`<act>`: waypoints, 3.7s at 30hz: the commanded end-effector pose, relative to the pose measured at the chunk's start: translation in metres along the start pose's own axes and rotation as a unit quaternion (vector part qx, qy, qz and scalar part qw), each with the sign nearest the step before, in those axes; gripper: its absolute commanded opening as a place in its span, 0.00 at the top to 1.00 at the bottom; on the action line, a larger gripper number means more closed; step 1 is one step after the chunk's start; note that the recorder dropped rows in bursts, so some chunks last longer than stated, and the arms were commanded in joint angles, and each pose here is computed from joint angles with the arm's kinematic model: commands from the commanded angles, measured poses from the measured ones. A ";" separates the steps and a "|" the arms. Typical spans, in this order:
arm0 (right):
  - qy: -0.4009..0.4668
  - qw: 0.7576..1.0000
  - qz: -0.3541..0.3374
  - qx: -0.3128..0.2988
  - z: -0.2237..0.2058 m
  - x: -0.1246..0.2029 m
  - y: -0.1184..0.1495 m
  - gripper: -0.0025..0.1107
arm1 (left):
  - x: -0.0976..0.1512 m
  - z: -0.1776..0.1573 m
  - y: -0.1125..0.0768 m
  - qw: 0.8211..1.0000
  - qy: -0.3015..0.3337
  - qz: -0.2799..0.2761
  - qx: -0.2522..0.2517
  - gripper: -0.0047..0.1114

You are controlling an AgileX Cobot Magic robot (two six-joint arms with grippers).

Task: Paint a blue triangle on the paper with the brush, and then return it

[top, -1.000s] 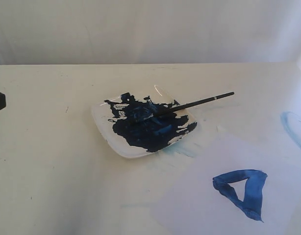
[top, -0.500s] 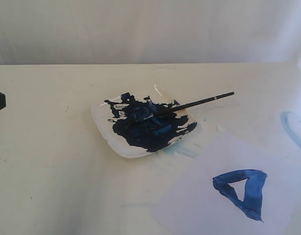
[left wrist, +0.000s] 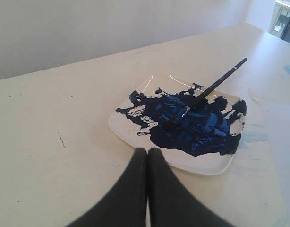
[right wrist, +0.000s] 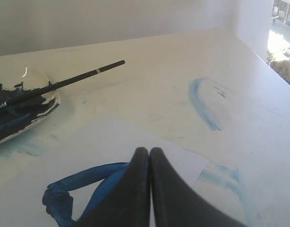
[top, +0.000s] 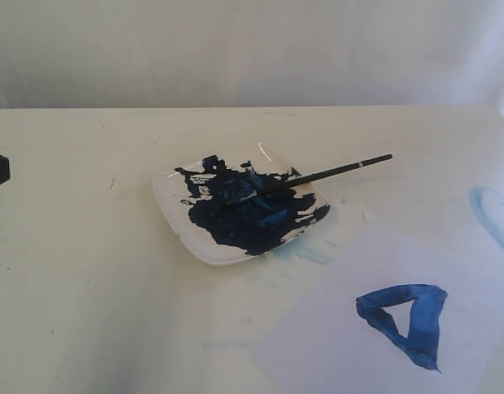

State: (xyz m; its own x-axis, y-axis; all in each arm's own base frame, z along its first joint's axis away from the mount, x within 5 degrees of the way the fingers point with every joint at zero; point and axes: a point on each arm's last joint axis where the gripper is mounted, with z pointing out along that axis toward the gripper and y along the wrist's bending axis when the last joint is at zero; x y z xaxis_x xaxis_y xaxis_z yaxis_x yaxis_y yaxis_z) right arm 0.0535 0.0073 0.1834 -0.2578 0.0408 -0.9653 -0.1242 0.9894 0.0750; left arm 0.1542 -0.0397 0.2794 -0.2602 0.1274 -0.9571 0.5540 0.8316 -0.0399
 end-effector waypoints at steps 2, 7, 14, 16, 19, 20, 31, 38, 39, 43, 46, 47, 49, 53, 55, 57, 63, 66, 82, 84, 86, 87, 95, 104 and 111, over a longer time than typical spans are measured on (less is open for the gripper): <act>-0.002 1.000 -0.002 0.004 0.000 0.001 -0.001 0.98 | 0.001 -0.001 -0.001 1.000 -0.002 -0.001 -0.003 0.96; -0.002 1.000 -0.002 0.004 0.000 0.001 -0.001 0.98 | 0.001 -0.001 -0.001 1.000 -0.002 -0.001 -0.003 0.96; -0.002 1.000 -0.002 0.004 0.000 0.001 -0.001 0.98 | 0.001 0.002 -0.008 1.000 0.000 0.008 0.015 0.96; -0.002 1.000 -0.002 0.004 0.000 0.001 -0.001 0.98 | 0.000 0.002 -0.010 1.000 -0.001 0.019 0.024 0.96; -0.002 1.000 -0.002 0.004 0.000 0.001 -0.001 0.98 | 0.001 0.002 -0.008 0.995 -0.001 0.096 0.015 0.96; -0.002 1.000 -0.002 0.004 0.000 0.001 -0.001 0.98 | 0.001 0.002 -0.007 0.993 -0.001 0.119 0.010 0.96; -0.002 1.000 -0.002 0.004 0.000 0.001 -0.001 0.98 | -0.027 -0.066 -0.024 0.936 -0.121 0.277 -0.182 0.96; -0.002 1.000 -0.002 0.004 0.000 0.001 -0.001 0.98 | -0.030 -0.117 -0.055 0.902 -0.239 0.279 -0.227 0.96; -0.002 1.000 -0.002 0.004 0.000 0.001 -0.001 0.98 | -0.030 -0.124 -0.060 0.899 -0.261 0.267 -0.230 0.96; -0.002 1.000 0.008 0.004 0.000 0.000 -0.001 0.98 | -0.025 -0.151 -0.071 0.908 -0.376 0.037 -0.182 0.96; -0.002 1.000 0.008 0.004 0.000 0.000 -0.001 0.98 | -0.029 -0.155 -0.072 0.882 -0.436 -0.156 -0.090 0.96; -0.002 1.000 0.008 0.004 0.000 0.000 -0.001 0.98 | -0.031 -0.158 -0.072 0.858 -0.459 -0.226 -0.052 0.96; -0.002 1.000 0.008 0.004 0.000 0.000 -0.001 0.98 | -0.031 -0.163 -0.063 0.765 -0.496 -0.410 0.006 0.96; -0.002 1.000 0.009 0.004 0.000 0.000 -0.001 0.98 | 0.022 -0.131 -0.034 0.793 -0.339 -0.468 -0.191 0.96; -0.002 1.000 0.009 0.004 0.000 0.000 -0.001 0.98 | 0.060 -0.112 -0.028 0.885 -0.161 -0.322 -0.296 0.96; -0.002 1.000 0.009 0.004 0.000 0.000 -0.001 0.98 | 0.080 -0.102 -0.024 0.910 -0.093 -0.251 -0.316 0.96; -0.002 1.000 0.009 0.004 0.000 0.000 -0.001 0.98 | 0.148 -0.074 -0.016 0.927 0.037 -0.189 -0.322 0.96; -0.002 1.000 0.010 0.004 0.000 0.000 -0.001 0.98 | 0.145 -0.073 -0.016 0.934 0.025 -0.162 -0.318 0.96; -0.002 1.000 0.010 0.004 0.000 0.000 -0.001 0.98 | 0.143 -0.071 -0.018 0.956 0.049 -0.054 -0.285 0.96; -0.002 1.000 0.010 0.004 0.000 0.000 -0.001 0.98 | 0.140 -0.071 -0.018 0.956 0.039 -0.046 -0.286 0.96; -0.002 1.000 0.010 0.004 0.000 0.000 -0.001 0.98 | 0.140 -0.071 -0.018 0.956 0.037 -0.046 -0.286 0.96; -0.002 1.000 0.010 0.004 0.000 0.000 -0.001 0.98 | 0.140 -0.071 -0.018 0.956 0.037 -0.046 -0.286 0.96; -0.002 1.000 0.010 0.004 0.000 0.000 -0.001 0.98 | 0.140 -0.071 -0.018 0.956 0.037 -0.046 -0.287 0.96; -0.002 1.000 0.010 0.004 0.000 0.000 -0.001 0.98 | 0.140 -0.071 -0.018 0.956 0.037 -0.046 -0.287 0.96; -0.002 1.000 0.011 0.005 0.000 0.000 -0.001 0.98 | 0.140 -0.072 -0.017 0.953 0.037 -0.049 -0.296 0.96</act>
State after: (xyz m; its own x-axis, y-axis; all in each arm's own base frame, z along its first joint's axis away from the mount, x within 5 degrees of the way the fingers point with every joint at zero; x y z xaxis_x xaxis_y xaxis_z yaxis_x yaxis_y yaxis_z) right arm 0.0534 0.0072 0.1832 -0.2616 0.0560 -0.9635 -0.1183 0.9889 0.0896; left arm 0.0517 0.0024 0.1674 -0.3572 0.0642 -0.9318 0.0013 0.9977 0.0683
